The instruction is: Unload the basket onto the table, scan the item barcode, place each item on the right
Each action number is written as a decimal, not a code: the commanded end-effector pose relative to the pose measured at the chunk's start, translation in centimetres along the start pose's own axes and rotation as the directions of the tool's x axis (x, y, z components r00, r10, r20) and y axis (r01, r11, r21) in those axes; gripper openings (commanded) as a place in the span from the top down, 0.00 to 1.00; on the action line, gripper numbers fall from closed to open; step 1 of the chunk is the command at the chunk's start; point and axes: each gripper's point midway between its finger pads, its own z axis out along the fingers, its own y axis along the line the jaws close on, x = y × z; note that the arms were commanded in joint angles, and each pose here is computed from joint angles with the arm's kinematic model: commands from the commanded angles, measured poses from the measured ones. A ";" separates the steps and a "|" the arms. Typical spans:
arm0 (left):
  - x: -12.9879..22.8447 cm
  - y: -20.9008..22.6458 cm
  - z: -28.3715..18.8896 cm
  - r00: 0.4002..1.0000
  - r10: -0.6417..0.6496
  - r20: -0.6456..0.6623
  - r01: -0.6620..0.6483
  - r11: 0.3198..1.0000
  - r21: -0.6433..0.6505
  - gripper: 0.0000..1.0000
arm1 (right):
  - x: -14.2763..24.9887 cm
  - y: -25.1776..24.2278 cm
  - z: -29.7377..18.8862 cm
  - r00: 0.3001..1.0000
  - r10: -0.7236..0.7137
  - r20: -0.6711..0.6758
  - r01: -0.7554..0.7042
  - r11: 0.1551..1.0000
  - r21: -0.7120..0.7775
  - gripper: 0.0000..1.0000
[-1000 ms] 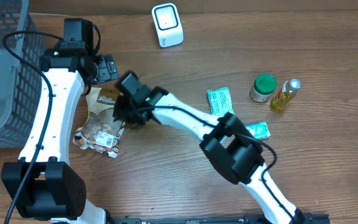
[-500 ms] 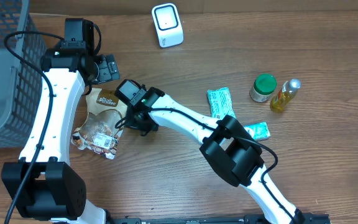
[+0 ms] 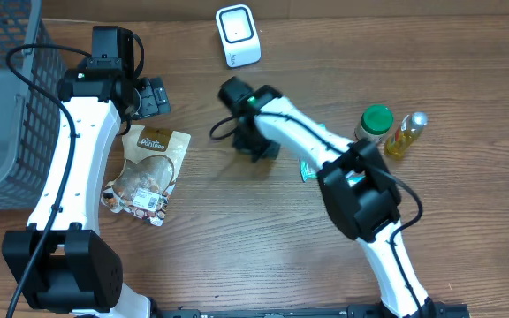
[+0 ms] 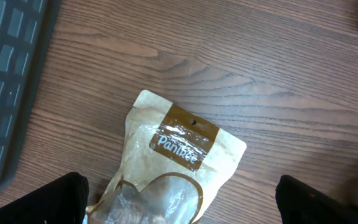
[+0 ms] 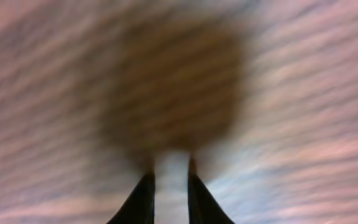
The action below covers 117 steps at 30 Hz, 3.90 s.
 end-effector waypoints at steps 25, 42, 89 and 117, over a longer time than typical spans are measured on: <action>0.3 -0.9 -0.1 0.998 0.054 -0.015 -0.053 0.998 0.039 0.00 | -3.3 -6.3 3.7 0.997 0.034 0.066 -0.046 0.979 0.198 0.09; 5.1 3.1 3.6 0.986 0.089 -0.137 -0.111 0.980 -0.163 0.29 | -5.6 -19.0 1.9 0.978 0.206 -0.015 -0.176 0.869 0.463 0.38; 15.7 0.8 9.8 0.932 0.091 -0.350 0.031 0.943 0.330 0.45 | -4.2 -13.6 3.3 0.977 0.199 -0.076 -0.169 0.941 0.294 0.08; 7.4 -9.8 3.1 0.973 0.190 -0.129 -0.120 0.899 0.422 0.39 | -4.9 -13.6 3.5 0.980 0.193 -0.042 -0.173 0.940 0.294 0.01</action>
